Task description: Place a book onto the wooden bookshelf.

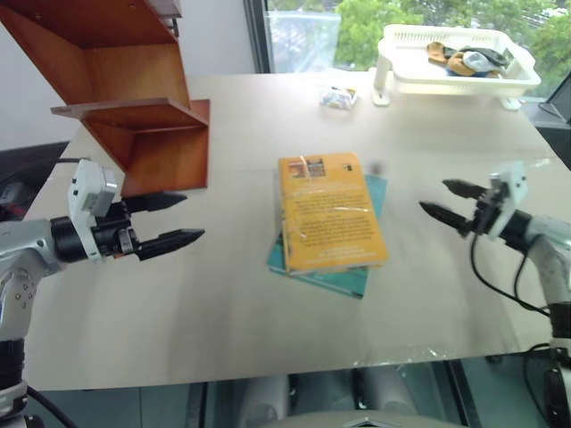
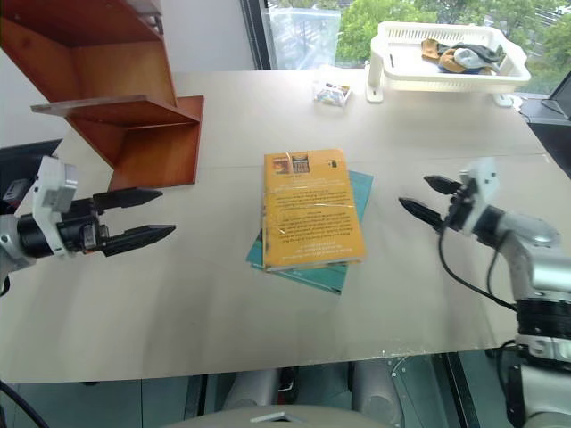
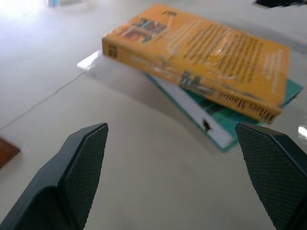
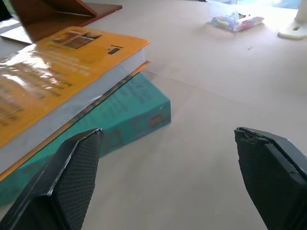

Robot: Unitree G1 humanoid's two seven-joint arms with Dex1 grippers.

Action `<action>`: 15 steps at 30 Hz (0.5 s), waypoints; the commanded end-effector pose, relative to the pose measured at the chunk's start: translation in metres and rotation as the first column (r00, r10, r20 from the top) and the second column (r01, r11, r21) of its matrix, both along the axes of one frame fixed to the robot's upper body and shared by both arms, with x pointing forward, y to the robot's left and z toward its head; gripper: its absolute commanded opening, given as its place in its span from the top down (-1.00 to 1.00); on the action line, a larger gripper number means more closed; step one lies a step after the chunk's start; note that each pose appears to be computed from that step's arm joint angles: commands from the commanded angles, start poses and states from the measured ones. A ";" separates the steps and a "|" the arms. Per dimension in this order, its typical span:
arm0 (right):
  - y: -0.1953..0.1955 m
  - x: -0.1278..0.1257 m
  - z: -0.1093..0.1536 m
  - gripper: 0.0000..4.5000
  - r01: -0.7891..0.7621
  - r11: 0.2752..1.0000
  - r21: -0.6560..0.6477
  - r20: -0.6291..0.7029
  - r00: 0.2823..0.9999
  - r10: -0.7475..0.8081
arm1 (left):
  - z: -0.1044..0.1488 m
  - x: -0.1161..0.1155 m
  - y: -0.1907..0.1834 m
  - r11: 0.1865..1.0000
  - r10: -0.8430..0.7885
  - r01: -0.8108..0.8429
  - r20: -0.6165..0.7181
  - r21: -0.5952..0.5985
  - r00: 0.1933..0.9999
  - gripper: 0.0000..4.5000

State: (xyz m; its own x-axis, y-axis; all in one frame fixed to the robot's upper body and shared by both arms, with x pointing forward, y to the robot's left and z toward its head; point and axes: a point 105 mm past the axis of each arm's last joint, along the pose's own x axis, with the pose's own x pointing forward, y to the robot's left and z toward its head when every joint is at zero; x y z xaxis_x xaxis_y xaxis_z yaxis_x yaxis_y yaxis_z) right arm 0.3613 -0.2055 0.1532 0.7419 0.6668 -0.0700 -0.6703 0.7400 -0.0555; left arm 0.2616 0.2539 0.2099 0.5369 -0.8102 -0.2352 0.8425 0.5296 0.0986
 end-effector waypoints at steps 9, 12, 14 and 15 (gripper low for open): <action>0.051 0.042 -0.004 -1.00 -0.046 0.990 -0.132 0.122 0.991 0.062 | 0.006 -0.013 -0.003 0.999 -0.040 0.040 0.002 0.028 0.999 -0.98; 0.068 0.040 0.002 -1.00 -0.125 0.984 -0.126 0.164 0.976 0.145 | 0.003 -0.015 0.000 0.999 -0.024 0.024 -0.002 0.035 1.000 -0.98; 0.077 0.039 0.002 -1.00 -0.172 0.975 -0.144 0.173 0.965 0.196 | 0.002 -0.015 0.001 0.999 -0.017 0.017 -0.005 0.034 1.000 -0.98; 0.080 0.039 0.001 -1.00 -0.190 0.969 -0.159 0.175 0.961 0.217 | 0.001 -0.015 0.001 0.999 -0.015 0.015 -0.007 0.033 1.000 -0.98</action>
State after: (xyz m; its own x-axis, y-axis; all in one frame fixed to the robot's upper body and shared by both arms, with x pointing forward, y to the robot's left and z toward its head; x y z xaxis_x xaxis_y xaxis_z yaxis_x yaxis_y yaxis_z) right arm 0.4003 -0.1306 0.1389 0.6286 0.7739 -0.0771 -0.7667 0.6000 -0.2281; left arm 0.2484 0.2546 0.1998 0.5077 -0.8150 -0.2792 0.8558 0.5145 0.0544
